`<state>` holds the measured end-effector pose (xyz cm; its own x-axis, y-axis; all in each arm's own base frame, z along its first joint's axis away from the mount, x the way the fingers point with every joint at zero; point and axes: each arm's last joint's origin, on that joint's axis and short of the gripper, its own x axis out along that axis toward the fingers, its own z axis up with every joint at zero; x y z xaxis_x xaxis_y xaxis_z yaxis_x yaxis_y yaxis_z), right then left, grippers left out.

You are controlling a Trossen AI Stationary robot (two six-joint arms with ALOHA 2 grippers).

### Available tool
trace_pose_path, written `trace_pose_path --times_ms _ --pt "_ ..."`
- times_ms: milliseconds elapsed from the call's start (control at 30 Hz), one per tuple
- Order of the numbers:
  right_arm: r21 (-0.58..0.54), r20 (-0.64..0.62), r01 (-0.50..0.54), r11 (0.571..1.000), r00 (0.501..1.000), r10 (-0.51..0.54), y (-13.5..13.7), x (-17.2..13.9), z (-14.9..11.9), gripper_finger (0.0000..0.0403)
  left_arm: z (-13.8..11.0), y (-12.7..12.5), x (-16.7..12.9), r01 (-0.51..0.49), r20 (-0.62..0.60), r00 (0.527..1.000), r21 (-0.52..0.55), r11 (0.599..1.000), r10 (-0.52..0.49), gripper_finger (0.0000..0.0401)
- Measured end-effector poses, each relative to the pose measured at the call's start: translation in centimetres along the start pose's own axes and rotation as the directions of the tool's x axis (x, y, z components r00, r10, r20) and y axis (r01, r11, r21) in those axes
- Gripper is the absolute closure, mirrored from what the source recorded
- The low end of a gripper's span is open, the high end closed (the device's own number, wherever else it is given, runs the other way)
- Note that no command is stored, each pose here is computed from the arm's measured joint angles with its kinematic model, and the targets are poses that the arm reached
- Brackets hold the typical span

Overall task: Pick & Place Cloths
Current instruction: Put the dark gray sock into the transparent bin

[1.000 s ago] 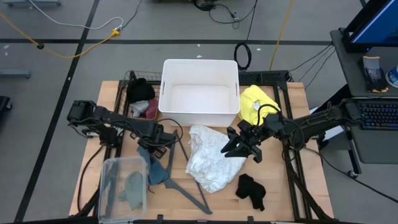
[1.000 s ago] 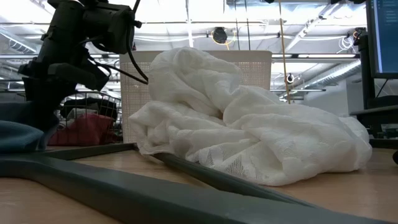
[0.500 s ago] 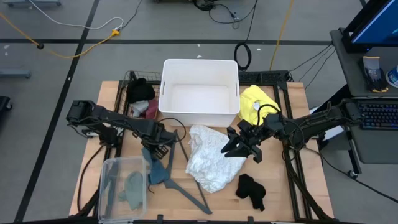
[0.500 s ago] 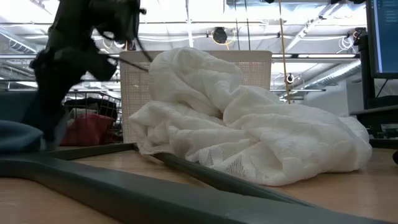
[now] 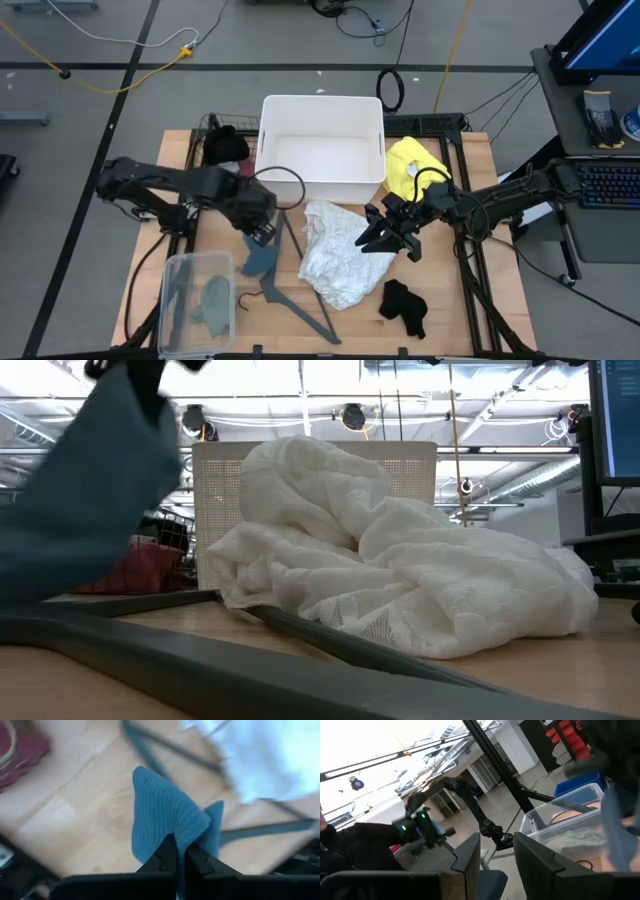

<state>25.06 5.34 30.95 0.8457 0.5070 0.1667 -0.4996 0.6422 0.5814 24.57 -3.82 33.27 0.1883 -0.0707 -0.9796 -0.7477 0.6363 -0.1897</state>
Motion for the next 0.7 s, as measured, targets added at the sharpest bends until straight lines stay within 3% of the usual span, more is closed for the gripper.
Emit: trace_pose_path --times_ms 233,400,533,700 --pt "-0.001 0.000 0.000 1.000 1.000 0.000 0.0 0.0 0.0 0.0293 -0.7 -1.3 -6.8 0.207 0.146 0.966 0.066 0.976 -0.214 0.0400" --pt "-0.003 0.000 0.000 1.000 1.000 0.000 0.0 0.0 0.0 0.0293 -1.6 -2.4 -10.8 0.350 0.217 0.893 0.217 0.911 -0.394 0.0401" --pt "-0.003 0.000 0.000 1.000 1.000 0.000 0.0 0.0 0.0 0.0293 -2.8 -3.6 -13.5 0.408 0.238 0.794 0.474 0.780 -0.560 0.0401" --pt "-0.003 0.000 0.000 1.000 1.000 0.000 0.0 0.0 0.0 0.0293 -4.6 -5.0 -16.4 0.383 0.224 0.639 0.737 0.556 -0.736 0.0401"
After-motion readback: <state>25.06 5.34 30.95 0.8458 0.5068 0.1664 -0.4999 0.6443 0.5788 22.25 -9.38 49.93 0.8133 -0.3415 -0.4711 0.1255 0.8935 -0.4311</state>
